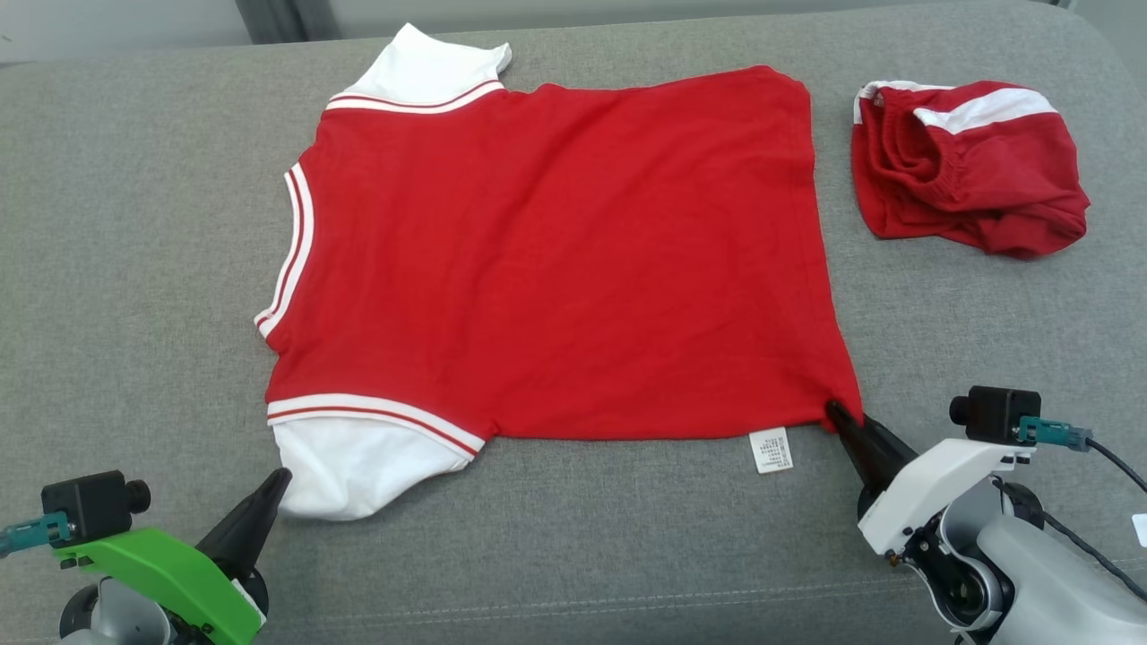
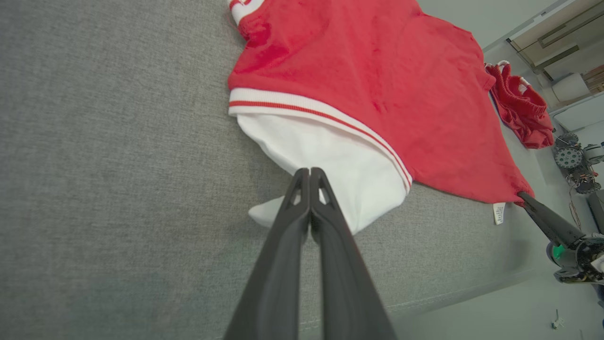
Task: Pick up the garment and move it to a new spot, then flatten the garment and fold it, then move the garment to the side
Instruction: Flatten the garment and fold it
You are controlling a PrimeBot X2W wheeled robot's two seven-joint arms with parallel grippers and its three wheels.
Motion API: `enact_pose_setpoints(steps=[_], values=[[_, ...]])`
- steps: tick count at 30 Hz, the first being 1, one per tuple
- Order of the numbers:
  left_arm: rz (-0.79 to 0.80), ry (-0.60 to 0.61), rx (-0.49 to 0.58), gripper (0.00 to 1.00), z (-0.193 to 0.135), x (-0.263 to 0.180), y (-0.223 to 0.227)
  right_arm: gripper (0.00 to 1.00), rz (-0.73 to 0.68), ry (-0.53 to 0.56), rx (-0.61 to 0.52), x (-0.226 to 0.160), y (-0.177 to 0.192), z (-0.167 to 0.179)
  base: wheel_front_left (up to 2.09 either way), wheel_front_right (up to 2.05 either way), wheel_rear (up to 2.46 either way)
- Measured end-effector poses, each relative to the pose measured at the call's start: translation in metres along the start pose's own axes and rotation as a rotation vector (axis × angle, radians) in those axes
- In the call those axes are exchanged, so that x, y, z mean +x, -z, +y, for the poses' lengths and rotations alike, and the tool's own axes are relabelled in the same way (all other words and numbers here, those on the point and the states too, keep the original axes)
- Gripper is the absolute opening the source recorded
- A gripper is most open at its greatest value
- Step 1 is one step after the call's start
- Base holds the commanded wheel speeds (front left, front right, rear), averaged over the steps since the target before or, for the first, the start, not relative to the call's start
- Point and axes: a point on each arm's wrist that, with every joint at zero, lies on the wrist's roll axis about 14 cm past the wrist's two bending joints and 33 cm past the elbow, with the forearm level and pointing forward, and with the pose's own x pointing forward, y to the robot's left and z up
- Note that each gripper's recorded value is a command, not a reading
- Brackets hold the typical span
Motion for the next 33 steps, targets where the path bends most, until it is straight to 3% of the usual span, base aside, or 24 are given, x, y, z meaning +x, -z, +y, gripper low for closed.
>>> enact_pose_setpoints(steps=[15, 21, 33], values=[[-0.155, 0.074, -0.11, 0.0, -0.019, -0.001, -0.043, 0.0, -0.086, -0.08, 0.025, 0.002, -0.027, 0.016, 0.0, 0.0, 0.0], [-0.212, 0.137, -0.227, 0.0, -0.034, 0.001, -0.058, 0.0, -0.084, -0.08, 0.024, 0.0, -0.03, 0.013, 0.0, 0.0, 0.0], [-0.312, 0.163, -0.399, 0.0, -0.032, 0.023, -0.096, 0.0, -0.069, -0.11, 0.027, 0.016, -0.046, 0.018, 0.0, 0.0, 0.0]])
